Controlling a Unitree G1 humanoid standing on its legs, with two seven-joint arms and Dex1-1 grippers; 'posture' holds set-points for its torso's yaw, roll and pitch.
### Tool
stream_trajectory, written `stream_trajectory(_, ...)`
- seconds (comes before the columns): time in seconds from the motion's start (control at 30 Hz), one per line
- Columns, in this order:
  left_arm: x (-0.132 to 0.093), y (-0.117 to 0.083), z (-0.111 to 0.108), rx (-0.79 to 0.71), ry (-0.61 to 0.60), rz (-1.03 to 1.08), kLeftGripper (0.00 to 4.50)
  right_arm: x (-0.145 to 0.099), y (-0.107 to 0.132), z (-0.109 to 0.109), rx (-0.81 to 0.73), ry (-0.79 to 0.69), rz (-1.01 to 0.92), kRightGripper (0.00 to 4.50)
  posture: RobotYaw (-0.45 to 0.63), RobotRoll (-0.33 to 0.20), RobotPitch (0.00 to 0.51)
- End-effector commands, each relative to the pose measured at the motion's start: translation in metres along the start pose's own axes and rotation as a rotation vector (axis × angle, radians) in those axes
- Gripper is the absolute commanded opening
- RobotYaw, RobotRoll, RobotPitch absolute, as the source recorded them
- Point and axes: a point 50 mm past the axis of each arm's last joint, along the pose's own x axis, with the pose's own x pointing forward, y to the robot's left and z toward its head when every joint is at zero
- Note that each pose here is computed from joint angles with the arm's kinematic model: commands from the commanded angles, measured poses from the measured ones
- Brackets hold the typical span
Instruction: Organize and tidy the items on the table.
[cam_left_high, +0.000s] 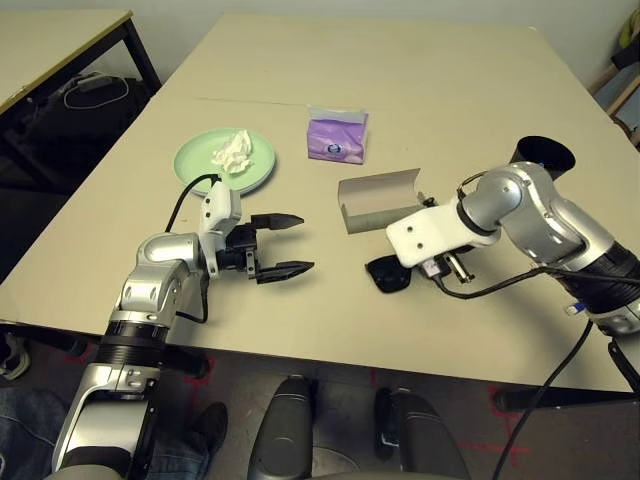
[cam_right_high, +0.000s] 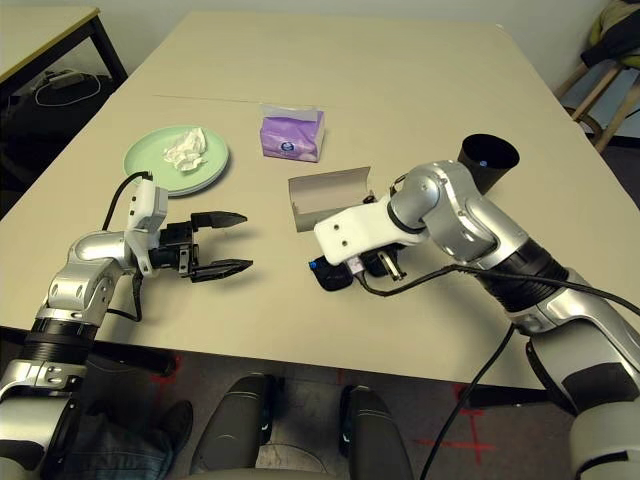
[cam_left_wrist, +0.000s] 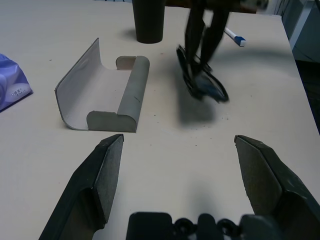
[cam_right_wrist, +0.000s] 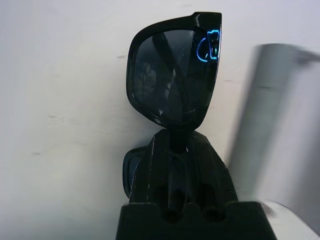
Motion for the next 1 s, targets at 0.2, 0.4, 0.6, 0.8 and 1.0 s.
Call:
stream_trajectory(0.2,0.000,0.000,0.005,0.017,0.006,-0.025,4.50,-0.023,-0.035,0.003,0.015,-0.004,-0.193,0.38,0.25,0.000,0.106)
stream_trajectory(0.4,0.002,0.004,0.008,0.054,-0.007,-0.002,4.50,-0.019,-0.059,0.000,0.031,0.030,-0.298,0.38,0.25,0.000,0.105)
stream_trajectory(0.6,0.004,0.006,0.009,0.065,-0.024,0.031,4.50,-0.007,-0.068,-0.003,0.023,0.066,-0.330,0.38,0.26,0.000,0.109)
stream_trajectory(0.8,0.003,0.007,0.010,0.073,-0.032,0.060,4.50,0.005,-0.074,-0.003,-0.012,0.101,-0.356,0.38,0.27,0.000,0.111)
stream_trajectory(1.0,0.004,0.008,0.015,0.062,-0.080,0.097,4.50,0.014,-0.072,-0.005,-0.032,0.114,-0.354,0.38,0.27,0.000,0.113)
